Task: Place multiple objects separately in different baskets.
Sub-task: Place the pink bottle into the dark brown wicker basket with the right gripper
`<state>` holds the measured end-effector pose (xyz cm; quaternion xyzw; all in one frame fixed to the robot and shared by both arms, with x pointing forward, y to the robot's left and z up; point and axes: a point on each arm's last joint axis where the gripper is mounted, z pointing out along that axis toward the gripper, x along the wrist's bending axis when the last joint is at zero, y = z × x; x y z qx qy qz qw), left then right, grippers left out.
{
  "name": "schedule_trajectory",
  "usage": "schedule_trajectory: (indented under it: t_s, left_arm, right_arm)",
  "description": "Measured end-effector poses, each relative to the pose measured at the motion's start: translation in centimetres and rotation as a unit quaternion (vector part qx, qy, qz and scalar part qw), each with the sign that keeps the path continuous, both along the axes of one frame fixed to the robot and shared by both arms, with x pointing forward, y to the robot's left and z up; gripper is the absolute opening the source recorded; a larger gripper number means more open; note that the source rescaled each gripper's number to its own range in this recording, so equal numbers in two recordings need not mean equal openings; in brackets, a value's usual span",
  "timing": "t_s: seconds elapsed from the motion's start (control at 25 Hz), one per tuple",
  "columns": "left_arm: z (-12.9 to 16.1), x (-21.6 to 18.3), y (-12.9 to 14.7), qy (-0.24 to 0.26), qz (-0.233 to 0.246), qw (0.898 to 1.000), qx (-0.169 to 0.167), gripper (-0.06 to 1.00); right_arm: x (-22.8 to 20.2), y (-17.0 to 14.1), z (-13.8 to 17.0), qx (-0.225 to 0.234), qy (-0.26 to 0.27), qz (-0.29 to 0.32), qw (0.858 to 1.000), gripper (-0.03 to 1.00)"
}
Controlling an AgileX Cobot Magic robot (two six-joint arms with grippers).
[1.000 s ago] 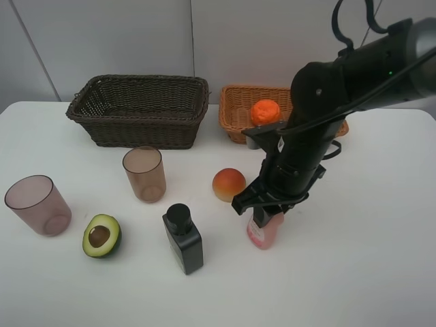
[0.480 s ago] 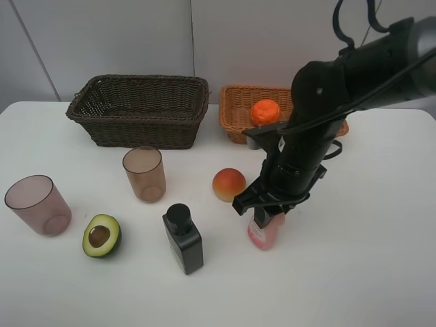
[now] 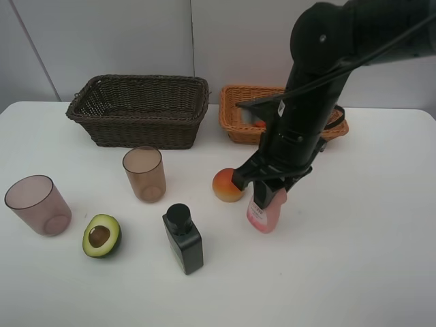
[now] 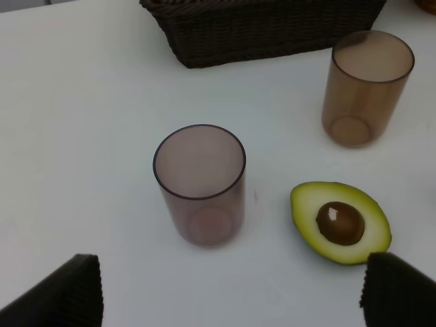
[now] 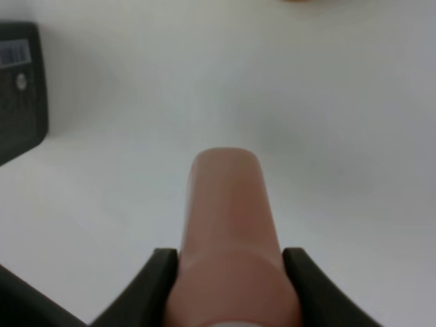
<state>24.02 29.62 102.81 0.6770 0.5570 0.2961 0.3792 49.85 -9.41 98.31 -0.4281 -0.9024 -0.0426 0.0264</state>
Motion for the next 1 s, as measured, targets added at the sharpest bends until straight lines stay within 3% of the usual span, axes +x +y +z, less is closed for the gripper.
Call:
schedule_trajectory:
  t_s: [0.2, 0.64, 1.0]
  left_arm:
    - [0.0, 0.0, 0.0, 0.0, 0.0, 1.0, 0.0, 1.0]
    - [0.0, 0.0, 0.0, 0.0, 0.0, 1.0, 0.0, 1.0]
    - [0.0, 0.0, 0.0, 0.0, 0.0, 1.0, 0.0, 1.0]
  right_arm:
    - [1.4, 0.7, 2.9, 0.006, -0.034, 0.011, 0.999, 0.01]
    - [5.2, 3.3, 9.2, 0.066, -0.149, 0.037, 0.986, 0.01]
    - [10.2, 6.5, 11.0, 0.126, -0.28, 0.069, 0.949, 0.01]
